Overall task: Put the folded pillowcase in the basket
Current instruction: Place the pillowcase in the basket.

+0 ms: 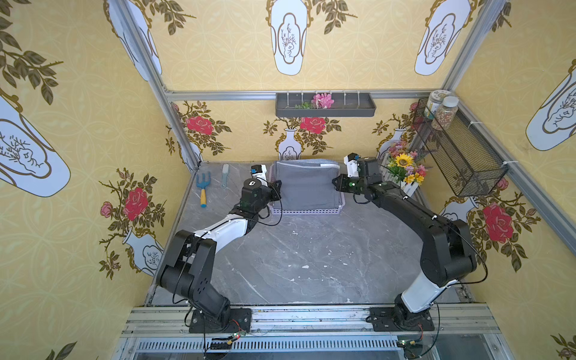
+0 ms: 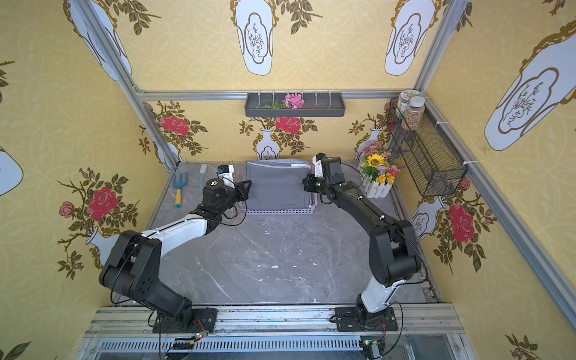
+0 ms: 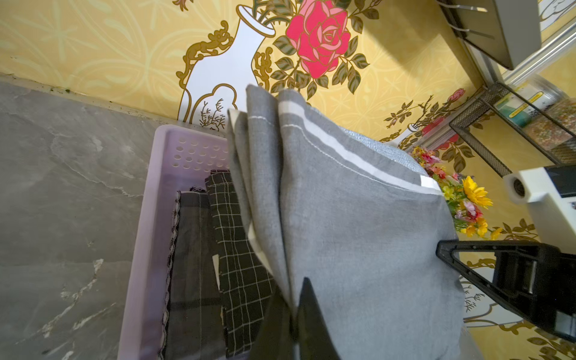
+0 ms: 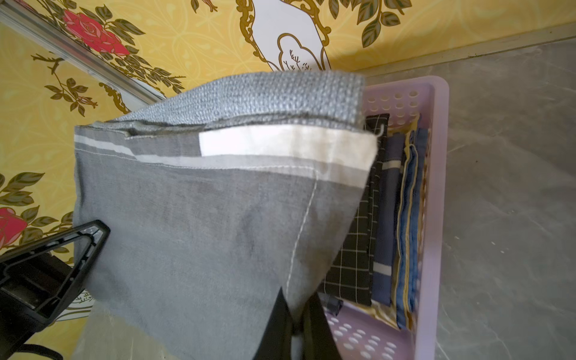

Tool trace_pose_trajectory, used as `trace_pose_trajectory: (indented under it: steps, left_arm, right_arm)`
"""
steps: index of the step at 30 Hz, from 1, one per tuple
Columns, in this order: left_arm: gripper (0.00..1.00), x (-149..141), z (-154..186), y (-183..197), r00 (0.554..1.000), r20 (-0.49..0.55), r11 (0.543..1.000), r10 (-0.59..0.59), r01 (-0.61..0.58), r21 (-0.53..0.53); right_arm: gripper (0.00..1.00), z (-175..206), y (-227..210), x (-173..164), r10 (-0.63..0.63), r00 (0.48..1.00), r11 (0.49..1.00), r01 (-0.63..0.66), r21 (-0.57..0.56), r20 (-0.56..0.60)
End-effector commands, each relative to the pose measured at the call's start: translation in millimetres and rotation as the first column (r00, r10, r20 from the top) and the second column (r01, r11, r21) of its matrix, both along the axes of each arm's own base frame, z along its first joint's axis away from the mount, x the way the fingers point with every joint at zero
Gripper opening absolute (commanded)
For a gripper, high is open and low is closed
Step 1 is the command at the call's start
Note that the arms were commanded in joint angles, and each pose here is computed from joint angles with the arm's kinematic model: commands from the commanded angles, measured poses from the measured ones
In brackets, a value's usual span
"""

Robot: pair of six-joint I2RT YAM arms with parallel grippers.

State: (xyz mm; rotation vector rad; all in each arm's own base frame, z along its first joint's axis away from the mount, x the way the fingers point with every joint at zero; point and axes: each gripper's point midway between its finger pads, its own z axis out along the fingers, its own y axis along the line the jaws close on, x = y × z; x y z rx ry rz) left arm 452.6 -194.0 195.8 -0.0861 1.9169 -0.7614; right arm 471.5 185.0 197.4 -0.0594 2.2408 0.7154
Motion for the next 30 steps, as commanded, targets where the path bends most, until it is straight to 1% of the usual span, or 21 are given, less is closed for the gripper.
trace_pose_trajectory:
  steps: [1,6,12,22,25,27,28,29,30]
  left_arm:
    - [0.0,17,3,6,0.999,0.039,1.0,0.02,-0.02,0.005]
    - [0.0,40,-9,8,1.0,0.015,1.0,0.009,-0.009,-0.004]
    - [0.0,56,-25,8,1.0,-0.019,1.0,0.002,-0.002,-0.016]
    - [0.0,62,-41,3,0.998,-0.056,1.0,-0.019,0.018,-0.022]
    - [0.01,63,-43,1,0.998,-0.064,0.999,-0.025,0.023,-0.024]
    - [0.08,63,-43,0,0.997,-0.067,0.999,-0.03,0.029,-0.025]
    - [0.16,64,-42,0,0.997,-0.065,0.999,-0.032,0.03,-0.029]
    - [0.29,64,-41,-1,0.997,-0.069,0.999,-0.033,0.031,-0.032]
    - [0.47,64,-41,-1,0.997,-0.072,0.999,-0.037,0.034,-0.034]
  right_arm:
    - [0.06,6,-1,27,-0.017,0.998,1.0,0.016,0.011,0.052]
    - [0.06,-4,6,53,-0.007,0.999,1.0,0.006,0.024,0.04]
    - [0.06,-18,9,69,-0.009,1.0,0.999,0.009,0.032,0.014]
    - [0.06,-33,5,73,-0.019,1.0,0.999,0.02,0.031,-0.02]
    - [0.08,-34,5,73,-0.018,1.0,0.999,0.018,0.034,-0.02]
    - [0.1,-33,5,73,-0.016,1.0,0.999,0.017,0.036,-0.021]
    - [0.15,-32,4,73,-0.017,1.0,0.999,0.017,0.038,-0.02]
    - [0.21,-31,4,73,-0.017,1.0,0.999,0.018,0.04,-0.021]
    - [0.37,-31,3,73,-0.02,1.0,0.999,0.021,0.042,-0.024]
